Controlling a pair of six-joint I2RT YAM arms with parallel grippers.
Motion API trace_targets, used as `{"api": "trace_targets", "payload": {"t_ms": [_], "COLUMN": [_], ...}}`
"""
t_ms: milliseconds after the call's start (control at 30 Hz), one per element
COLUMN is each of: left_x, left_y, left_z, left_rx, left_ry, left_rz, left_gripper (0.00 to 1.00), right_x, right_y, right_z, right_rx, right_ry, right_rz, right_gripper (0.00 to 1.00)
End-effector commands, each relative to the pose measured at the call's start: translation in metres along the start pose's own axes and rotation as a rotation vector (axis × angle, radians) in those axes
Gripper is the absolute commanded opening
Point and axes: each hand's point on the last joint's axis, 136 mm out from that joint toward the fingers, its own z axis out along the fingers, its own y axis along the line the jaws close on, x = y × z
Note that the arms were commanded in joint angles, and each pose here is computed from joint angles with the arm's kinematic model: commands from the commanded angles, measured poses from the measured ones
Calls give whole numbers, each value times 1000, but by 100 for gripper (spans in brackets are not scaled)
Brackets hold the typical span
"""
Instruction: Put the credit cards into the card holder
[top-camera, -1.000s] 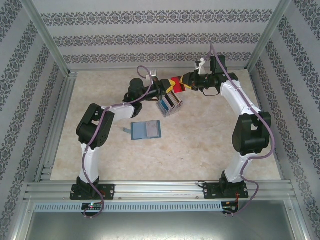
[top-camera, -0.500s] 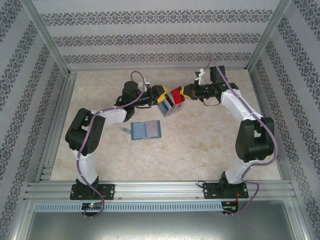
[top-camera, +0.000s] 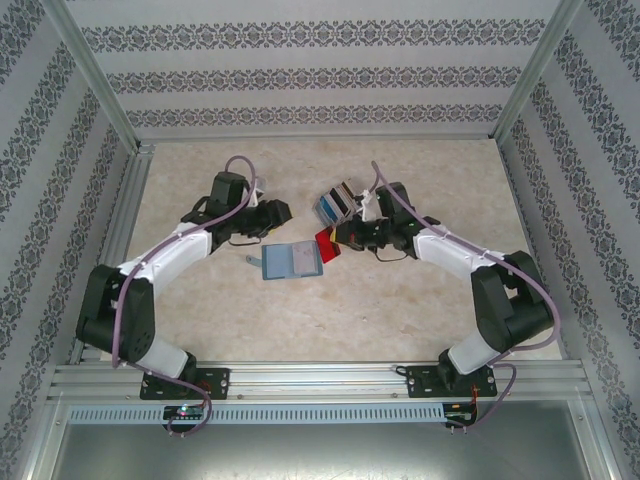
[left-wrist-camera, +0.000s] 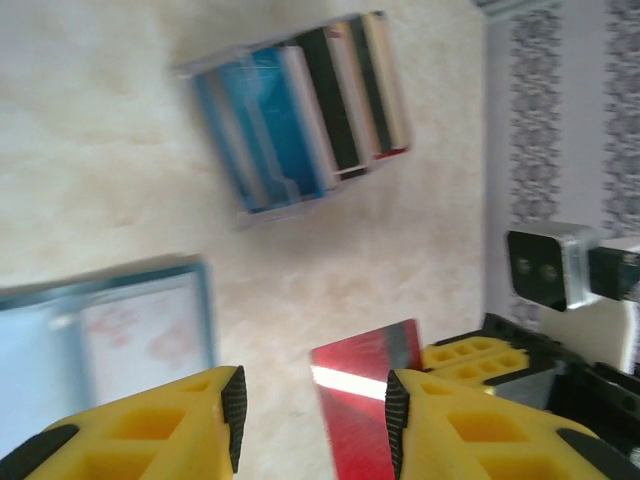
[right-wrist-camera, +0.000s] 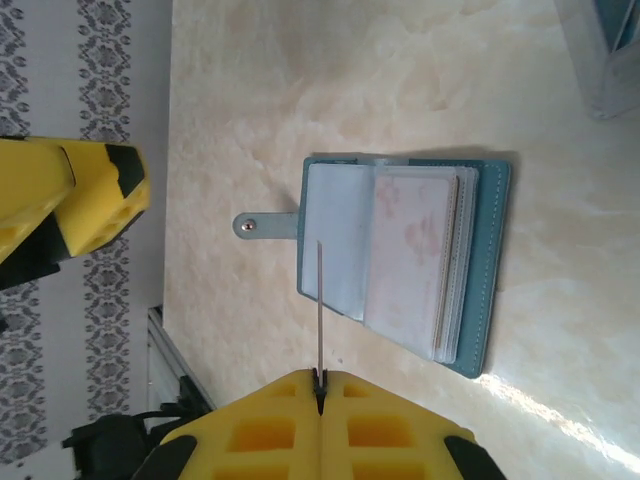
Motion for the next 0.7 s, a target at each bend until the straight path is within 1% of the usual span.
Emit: {"api": "trace_targets", "payload": {"t_ms": [0,167,367,533,667], "left_x": [29,49,58,57,62], "left_y": [55,84,107,119,125], "left_z": [-18,-17,-8,-4,3], "left_rx": [-216,-280,-324,-358,-350], "left_ry": [61,96,131,131,147], "left_rz": [10,-15,-42,-50,-65], "left_gripper": [44,44,44,43,41], "right_x": [-11,-1,6,6,7], "right_y": [8,7,2,-4,-12], "right_z": [15,48,83,96,100], "right_rx": [-12,-6,-33,-25,-8], "right_ry": [-94,-91,-65,-56,-53], "right_rz": [-28,-33,-5,0,13], "right_gripper": [3,3,3,3,3]}}
